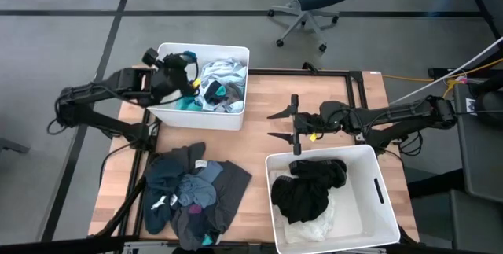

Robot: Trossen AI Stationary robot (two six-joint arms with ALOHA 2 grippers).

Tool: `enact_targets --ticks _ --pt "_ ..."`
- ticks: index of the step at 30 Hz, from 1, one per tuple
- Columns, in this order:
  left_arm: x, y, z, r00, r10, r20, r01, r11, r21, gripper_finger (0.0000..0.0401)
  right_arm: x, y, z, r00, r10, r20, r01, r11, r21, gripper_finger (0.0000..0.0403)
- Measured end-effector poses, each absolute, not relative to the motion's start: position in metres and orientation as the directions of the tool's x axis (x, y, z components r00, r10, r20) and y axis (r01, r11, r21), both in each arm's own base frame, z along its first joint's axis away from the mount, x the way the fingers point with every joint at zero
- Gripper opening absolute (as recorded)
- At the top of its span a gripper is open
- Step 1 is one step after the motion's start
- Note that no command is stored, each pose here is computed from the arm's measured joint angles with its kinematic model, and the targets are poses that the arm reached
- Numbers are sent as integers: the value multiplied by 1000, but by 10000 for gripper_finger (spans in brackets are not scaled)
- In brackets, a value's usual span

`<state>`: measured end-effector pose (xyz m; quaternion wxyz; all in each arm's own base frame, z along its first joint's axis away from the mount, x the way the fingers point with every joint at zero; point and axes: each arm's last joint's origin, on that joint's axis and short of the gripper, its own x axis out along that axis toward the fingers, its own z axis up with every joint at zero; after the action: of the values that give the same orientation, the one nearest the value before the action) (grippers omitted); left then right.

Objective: Sort clothes
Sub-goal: Put the gray sock into the top white laundry bin, then put the blue socks into the top white laundry bin

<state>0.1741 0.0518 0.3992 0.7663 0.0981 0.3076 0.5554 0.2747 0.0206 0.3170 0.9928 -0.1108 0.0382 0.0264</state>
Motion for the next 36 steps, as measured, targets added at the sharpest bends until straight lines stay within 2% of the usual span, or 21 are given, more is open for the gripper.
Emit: enact_targets --ticks 8,24,27,36 --pt "176 72 395 232 850 -473 -778 454 434 15 275 21 317 996 44 -84 -61 974 -218 233" --pt "193 88 380 159 837 -523 -766 439 470 18 275 21 316 995 44 -86 -62 974 -218 233" --pt "194 88 380 157 837 -525 -762 441 475 43 275 21 316 995 44 -87 -62 974 -219 233" --pt "190 87 382 168 837 -521 -767 443 464 165 275 21 316 995 44 -87 -62 974 -219 233"
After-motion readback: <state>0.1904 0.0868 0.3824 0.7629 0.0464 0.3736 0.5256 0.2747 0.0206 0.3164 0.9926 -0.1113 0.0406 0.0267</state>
